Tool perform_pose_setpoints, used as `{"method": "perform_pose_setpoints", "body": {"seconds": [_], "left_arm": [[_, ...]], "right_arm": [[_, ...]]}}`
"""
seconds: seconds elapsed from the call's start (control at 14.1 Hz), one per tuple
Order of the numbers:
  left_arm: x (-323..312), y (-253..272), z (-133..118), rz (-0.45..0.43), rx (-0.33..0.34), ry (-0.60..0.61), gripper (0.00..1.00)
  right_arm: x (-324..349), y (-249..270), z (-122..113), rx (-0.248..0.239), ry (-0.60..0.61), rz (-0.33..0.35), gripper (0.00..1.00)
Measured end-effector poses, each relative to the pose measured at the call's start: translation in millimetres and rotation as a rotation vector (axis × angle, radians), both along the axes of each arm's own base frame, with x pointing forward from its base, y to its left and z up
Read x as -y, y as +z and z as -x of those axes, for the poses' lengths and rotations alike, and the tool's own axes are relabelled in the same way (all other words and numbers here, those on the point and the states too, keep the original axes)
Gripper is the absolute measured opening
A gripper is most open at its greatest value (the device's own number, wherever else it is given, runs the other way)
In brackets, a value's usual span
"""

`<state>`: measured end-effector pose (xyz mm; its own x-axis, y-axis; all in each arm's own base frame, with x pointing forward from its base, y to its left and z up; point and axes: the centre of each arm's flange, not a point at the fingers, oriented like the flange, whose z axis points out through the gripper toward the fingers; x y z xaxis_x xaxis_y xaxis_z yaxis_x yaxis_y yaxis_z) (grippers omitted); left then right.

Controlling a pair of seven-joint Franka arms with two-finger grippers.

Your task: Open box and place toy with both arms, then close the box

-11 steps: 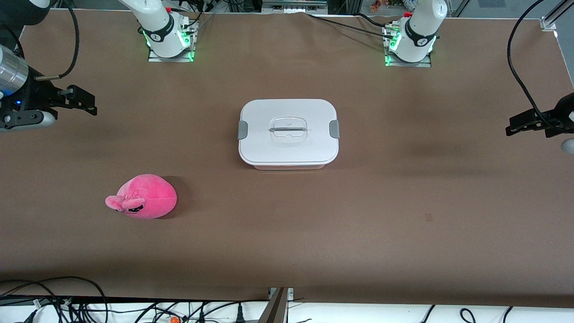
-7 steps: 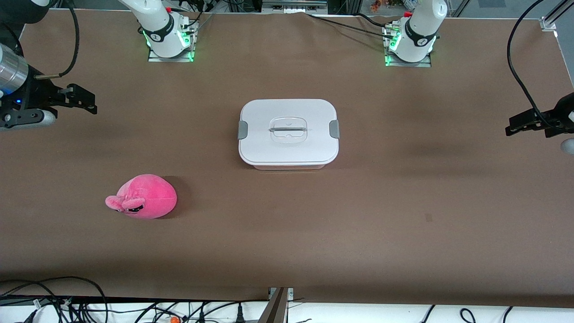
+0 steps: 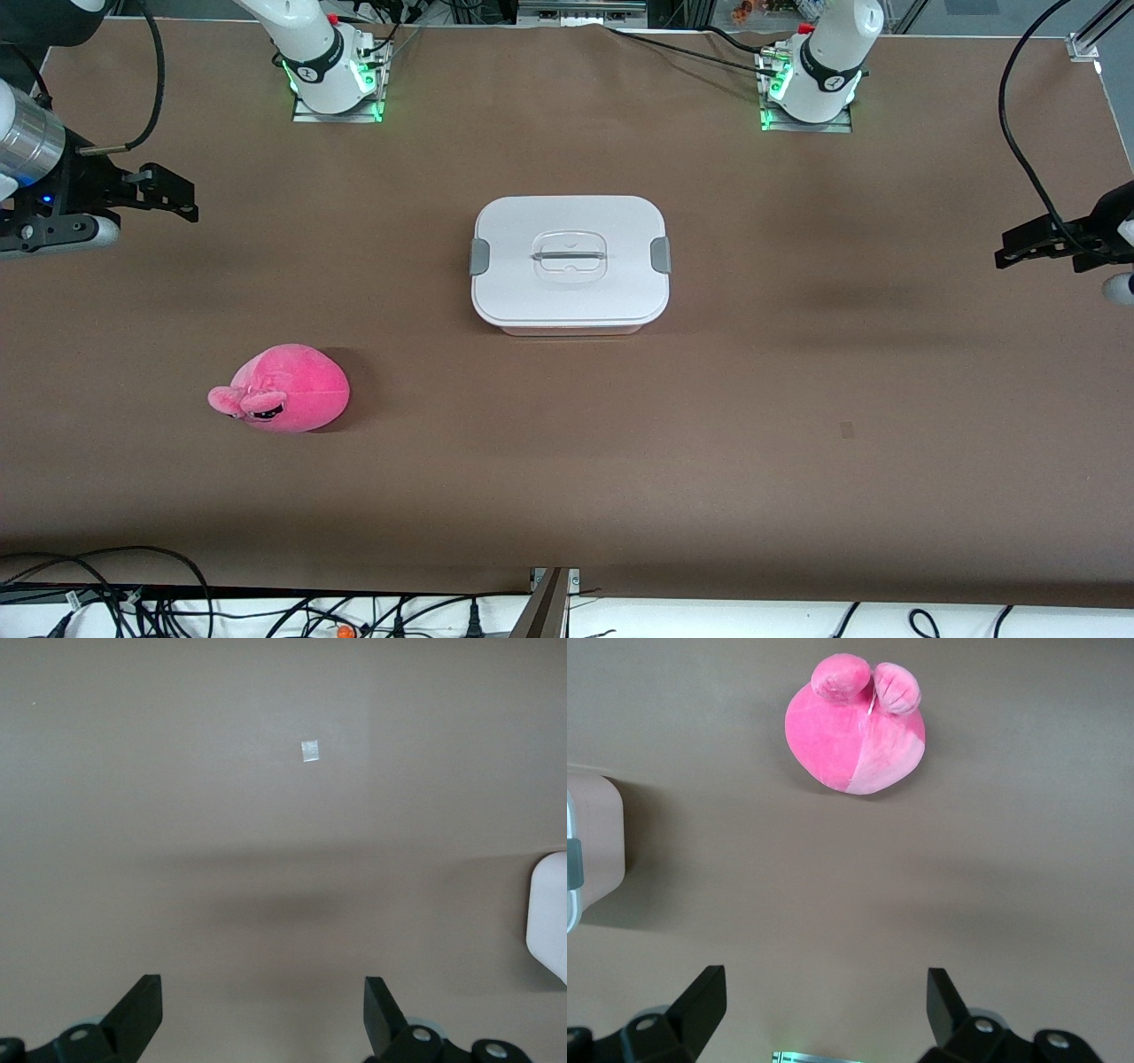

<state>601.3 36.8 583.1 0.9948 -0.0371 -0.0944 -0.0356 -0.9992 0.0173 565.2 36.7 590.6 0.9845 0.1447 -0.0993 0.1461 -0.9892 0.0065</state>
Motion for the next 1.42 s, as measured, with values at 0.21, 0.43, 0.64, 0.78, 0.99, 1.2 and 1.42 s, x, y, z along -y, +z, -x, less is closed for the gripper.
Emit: {"method": "perform_pose_setpoints", "body": {"seconds": [0.21, 0.43, 0.64, 0.78, 0.99, 1.2, 1.42], "left_arm": [[57.5, -2.3, -1.7, 0.007, -0.004, -0.097, 1.00], [138.7, -20.3, -0.4, 0.019, -0.035, -0.228, 1.00], [241.1, -46.2, 14.8, 0.022, -0.071, -0.393, 1.00], [294.3, -66.4, 24.3, 0.026, -0.084, -0.489, 1.00], [364.3, -103.0, 42.1, 0.040, -0.130, -0.696, 1.00], [419.5, -141.9, 59.7, 0.082, -0.163, -0.880, 1.00], [462.2, -156.5, 75.0, 0.096, -0.115, -0.986, 1.00]], "right_arm": [[0.1, 0.8, -1.2, 0.010, 0.000, 0.000, 1.00], [0.7, 2.3, -4.9, 0.038, -0.001, -0.001, 1.00], [1.9, 3.0, -8.4, 0.061, -0.003, 0.000, 1.00], [2.3, 3.0, -9.3, 0.066, -0.003, 0.001, 1.00], [4.4, 3.5, -12.8, 0.087, -0.006, 0.001, 1.00], [8.7, -0.1, -17.3, 0.096, -0.014, 0.002, 1.00], [13.9, -2.8, -19.2, 0.094, -0.023, 0.003, 1.00]]}}
